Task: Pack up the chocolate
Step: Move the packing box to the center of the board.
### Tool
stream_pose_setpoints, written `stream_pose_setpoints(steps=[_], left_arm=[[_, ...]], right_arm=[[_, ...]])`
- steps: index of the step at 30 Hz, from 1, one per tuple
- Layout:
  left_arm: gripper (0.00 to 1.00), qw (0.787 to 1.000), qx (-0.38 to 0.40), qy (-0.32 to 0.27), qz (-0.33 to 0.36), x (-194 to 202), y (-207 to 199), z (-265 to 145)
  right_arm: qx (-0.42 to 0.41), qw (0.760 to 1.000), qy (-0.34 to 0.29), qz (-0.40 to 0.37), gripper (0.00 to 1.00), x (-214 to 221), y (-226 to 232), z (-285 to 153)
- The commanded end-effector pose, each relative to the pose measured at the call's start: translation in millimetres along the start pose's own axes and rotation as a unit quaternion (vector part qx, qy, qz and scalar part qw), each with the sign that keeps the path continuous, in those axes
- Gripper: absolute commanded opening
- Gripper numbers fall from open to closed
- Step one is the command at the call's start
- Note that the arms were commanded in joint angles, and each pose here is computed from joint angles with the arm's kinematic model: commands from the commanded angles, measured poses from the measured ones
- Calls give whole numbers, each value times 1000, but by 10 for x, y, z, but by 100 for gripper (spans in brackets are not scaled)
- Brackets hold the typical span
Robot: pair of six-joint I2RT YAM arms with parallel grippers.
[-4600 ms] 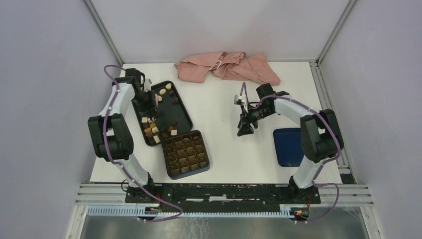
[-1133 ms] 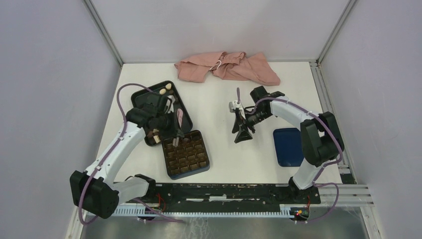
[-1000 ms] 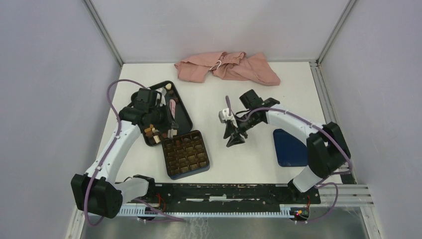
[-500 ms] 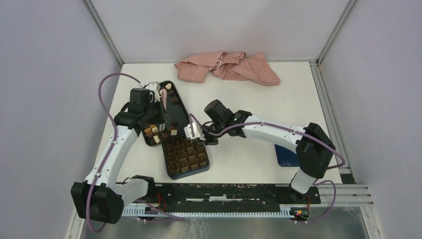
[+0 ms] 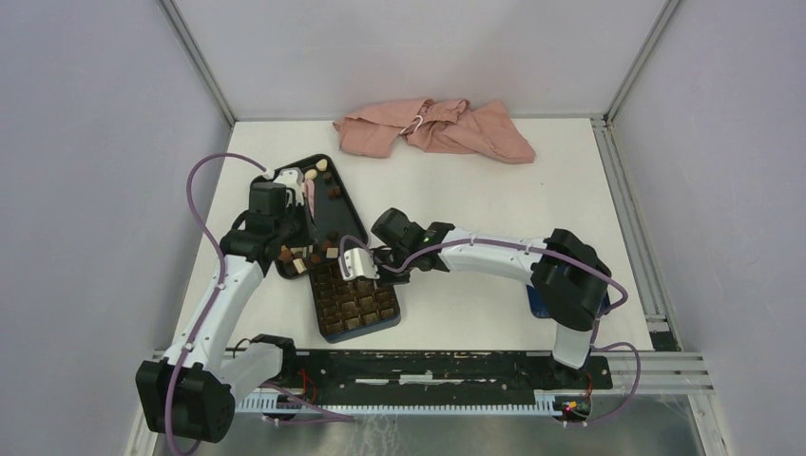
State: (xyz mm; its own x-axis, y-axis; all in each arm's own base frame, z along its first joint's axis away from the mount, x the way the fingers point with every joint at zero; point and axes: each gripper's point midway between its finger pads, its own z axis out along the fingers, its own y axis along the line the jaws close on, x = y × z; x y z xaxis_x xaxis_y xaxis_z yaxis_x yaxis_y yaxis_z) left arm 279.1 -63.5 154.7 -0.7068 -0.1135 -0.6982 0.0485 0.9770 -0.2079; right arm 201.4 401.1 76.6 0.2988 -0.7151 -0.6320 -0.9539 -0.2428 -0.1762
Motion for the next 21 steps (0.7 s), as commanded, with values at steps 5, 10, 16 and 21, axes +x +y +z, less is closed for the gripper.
stream_pose_setpoints(steps=[5, 10, 16, 21], left_arm=[[10, 999, 12, -30, 16, -137, -33, -37], [11, 999, 18, -27, 16, -148, -58, -50], [11, 999, 25, -22, 13, -114, -83, -53], [11, 999, 40, -20, 8, -101, -141, -82]], right_arm=[[46, 998, 36, -5, 0, 96, -170, -9], [77, 995, 60, -3, 0, 203, -302, -64], [105, 991, 87, 13, 0, 393, -473, -162], [122, 987, 104, 32, 0, 622, -641, -304]])
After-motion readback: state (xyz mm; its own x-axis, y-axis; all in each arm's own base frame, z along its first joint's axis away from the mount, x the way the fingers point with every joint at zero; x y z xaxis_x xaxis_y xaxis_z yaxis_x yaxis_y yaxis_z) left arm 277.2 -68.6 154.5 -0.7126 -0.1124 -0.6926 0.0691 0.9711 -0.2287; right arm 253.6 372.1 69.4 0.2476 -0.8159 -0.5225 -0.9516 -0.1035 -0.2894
